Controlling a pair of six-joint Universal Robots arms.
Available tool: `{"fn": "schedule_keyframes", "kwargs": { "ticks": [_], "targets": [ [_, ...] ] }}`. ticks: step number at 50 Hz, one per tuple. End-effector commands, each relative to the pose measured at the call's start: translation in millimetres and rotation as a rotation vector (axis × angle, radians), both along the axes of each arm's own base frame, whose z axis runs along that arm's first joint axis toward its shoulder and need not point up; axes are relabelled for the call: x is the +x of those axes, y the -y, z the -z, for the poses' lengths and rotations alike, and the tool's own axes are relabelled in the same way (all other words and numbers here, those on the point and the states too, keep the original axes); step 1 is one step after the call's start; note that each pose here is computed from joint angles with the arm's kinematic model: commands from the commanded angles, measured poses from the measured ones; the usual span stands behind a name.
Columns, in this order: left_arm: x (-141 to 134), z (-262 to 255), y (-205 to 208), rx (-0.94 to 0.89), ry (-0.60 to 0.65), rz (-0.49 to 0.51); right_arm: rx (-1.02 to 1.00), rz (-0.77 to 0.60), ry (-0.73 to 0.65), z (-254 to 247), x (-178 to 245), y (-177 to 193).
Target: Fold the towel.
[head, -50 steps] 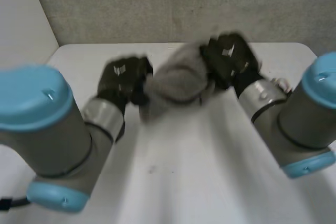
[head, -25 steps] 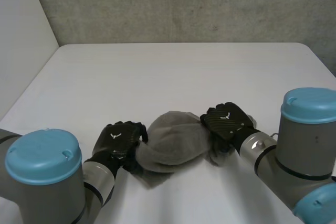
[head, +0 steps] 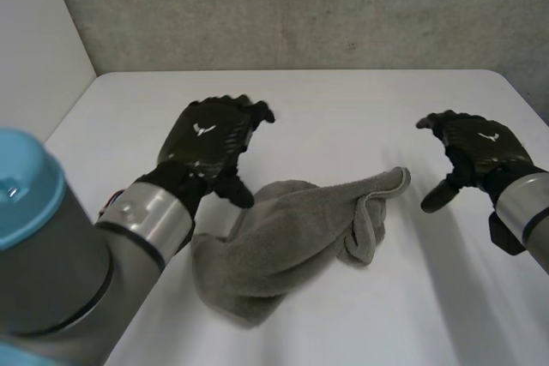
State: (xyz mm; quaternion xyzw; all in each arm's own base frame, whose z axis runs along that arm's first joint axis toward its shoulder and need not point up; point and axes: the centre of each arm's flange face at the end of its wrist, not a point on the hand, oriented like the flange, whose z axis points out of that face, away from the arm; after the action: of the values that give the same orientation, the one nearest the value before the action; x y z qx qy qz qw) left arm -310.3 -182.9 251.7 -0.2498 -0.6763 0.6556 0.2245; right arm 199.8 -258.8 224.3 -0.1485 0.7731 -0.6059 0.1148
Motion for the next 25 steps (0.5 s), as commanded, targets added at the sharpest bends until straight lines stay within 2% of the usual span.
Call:
{"fn": "schedule_keyframes", "kwargs": {
  "ticks": [1, 10, 16, 25],
  "targets": [
    [-25.4, 12.2, 24.6, 0.030, 0.019, 0.048, 0.064, 0.036, -0.004, 15.0, -9.0, -2.9],
    [-48.4, 35.9, 48.9, 0.107, 0.076, 0.072, 0.128, 0.048, -0.007, 25.2, -12.9, -10.5],
    [-64.4, 55.6, 56.9, 0.172, 0.126, 0.158, 0.228, 0.055, 0.008, 35.1, -14.8, -20.7],
    [-67.4, 75.2, 57.1, 0.195, 0.230, 0.197, 0.395, -0.004, 0.109, 58.3, -4.5, -28.1]
  ]
}}
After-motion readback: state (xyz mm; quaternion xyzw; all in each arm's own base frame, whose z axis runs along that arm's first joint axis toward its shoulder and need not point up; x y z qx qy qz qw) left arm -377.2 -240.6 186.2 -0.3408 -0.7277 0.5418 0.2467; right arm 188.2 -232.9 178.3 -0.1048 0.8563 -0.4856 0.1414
